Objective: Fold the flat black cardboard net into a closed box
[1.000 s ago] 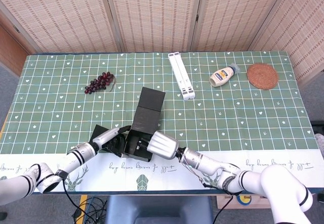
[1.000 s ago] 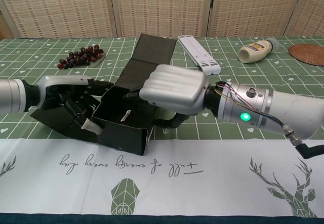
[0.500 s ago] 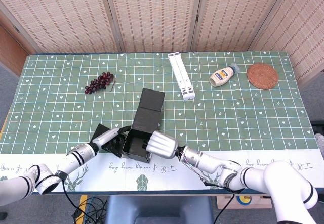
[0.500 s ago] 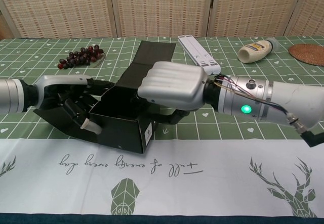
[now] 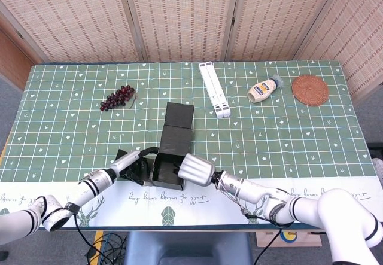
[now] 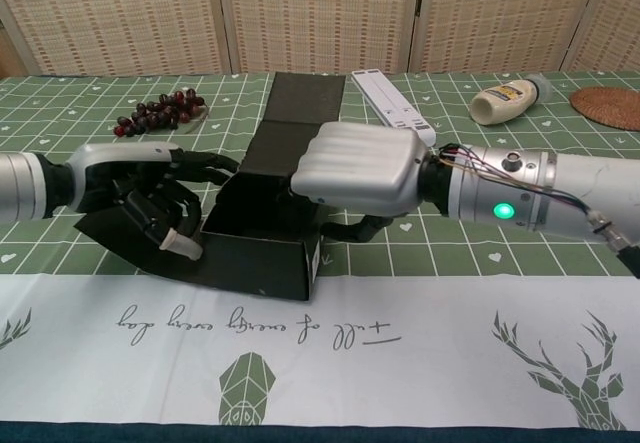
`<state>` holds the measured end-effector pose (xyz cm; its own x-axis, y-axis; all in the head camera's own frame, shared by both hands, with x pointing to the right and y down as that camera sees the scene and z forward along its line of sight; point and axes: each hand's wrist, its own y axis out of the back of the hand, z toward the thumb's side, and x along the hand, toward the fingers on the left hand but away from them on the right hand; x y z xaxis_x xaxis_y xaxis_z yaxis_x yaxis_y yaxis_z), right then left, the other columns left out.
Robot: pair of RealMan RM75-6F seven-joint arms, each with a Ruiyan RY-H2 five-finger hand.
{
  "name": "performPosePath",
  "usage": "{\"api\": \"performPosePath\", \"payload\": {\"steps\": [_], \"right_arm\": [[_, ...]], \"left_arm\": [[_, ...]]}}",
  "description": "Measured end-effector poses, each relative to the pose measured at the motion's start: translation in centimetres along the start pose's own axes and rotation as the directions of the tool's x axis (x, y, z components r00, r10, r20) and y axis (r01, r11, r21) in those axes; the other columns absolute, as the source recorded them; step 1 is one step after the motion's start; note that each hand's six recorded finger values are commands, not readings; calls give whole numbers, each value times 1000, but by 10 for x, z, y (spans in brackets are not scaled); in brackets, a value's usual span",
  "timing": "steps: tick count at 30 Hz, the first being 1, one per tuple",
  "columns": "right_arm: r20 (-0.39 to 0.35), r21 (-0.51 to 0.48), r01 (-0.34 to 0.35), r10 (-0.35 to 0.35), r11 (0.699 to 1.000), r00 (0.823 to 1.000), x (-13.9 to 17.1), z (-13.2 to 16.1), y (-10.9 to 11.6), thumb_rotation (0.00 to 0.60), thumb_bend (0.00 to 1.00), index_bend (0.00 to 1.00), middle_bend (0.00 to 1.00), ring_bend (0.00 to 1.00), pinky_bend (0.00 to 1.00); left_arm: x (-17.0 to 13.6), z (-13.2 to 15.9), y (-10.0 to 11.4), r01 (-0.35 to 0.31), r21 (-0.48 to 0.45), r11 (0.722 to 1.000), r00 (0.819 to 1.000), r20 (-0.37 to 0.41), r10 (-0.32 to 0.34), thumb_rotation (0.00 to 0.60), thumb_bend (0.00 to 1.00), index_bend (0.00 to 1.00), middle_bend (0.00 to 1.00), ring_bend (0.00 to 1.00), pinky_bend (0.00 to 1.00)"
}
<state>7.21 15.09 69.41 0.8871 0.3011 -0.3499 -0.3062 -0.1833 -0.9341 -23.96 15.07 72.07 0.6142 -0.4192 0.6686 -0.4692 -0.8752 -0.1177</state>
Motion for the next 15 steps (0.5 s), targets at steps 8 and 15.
{"api": "performPosePath", "payload": {"steps": [8, 15], "right_arm": [[81, -1, 11, -10, 1000, 997, 5, -15, 2, 600, 412, 0, 79, 700, 1000], [169, -122, 51, -30, 991, 985, 20, -27, 10, 600, 401, 0, 87, 700, 1000]], "left_arm": [[-7, 2, 6, -44, 30, 999, 999, 14, 43, 600, 93, 58, 73, 551, 691], [-22, 8, 15, -91, 41, 995, 996, 25, 90, 600, 93, 58, 73, 557, 691]]}}
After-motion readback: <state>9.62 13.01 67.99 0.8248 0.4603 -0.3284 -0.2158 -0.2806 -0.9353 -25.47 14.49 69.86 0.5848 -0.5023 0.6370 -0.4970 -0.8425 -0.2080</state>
